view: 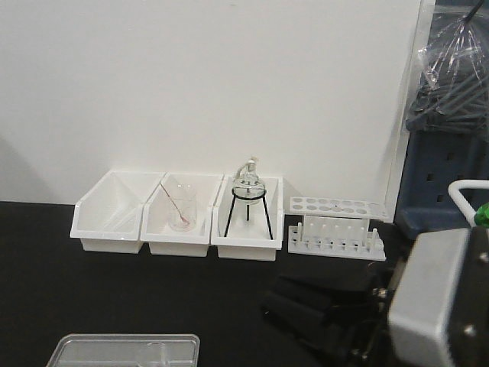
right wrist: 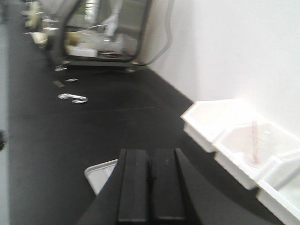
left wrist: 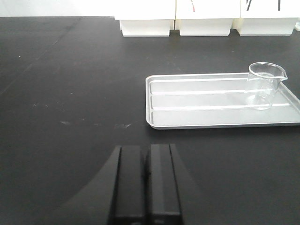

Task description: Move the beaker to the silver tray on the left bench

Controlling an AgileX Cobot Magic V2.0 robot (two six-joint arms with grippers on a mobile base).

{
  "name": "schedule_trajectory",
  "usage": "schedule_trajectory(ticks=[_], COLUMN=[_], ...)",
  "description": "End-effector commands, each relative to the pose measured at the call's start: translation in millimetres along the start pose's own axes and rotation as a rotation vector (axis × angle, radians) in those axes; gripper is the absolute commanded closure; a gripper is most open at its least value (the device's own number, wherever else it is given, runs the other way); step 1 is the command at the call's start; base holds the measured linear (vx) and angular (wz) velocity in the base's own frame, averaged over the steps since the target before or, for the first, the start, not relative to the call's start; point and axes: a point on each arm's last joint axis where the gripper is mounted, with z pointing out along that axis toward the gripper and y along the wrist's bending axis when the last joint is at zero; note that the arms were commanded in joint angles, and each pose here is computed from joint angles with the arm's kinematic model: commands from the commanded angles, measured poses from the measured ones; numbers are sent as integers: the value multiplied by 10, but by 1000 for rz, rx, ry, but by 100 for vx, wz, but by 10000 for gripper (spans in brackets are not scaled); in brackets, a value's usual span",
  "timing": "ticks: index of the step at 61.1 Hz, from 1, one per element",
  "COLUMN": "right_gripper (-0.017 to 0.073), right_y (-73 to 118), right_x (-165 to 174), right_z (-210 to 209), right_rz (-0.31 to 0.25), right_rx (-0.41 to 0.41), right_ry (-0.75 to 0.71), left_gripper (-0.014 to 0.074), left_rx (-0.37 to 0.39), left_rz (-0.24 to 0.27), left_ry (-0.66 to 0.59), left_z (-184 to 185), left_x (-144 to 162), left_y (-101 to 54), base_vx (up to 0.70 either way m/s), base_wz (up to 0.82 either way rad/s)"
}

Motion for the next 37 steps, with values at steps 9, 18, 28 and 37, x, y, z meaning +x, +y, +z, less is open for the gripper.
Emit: schedule_trajectory(ticks=[9,18,28,37], right_gripper=[575,575,575,575], right_y=[-118,-61,28,97], right_x=[80,379,783,1229], right_z=[-681,-1237,-1627,-1715], right_rz=[239,163,100,127], right_rx=[317,455,683,826], right_ry=[-23,-37,-95,-100], left_gripper=[592,592,592,592], left_rx=[3,3,3,3], left_rz=[-6,-6,-6,-6], left_ry=[-66,-66,-66,-66], left_z=[14,14,14,14], left_x=[-14,-14,-14,-14], left_y=[-1,-1,-1,-1], base_vx=[0,0,0,0], base_wz=[0,0,0,0])
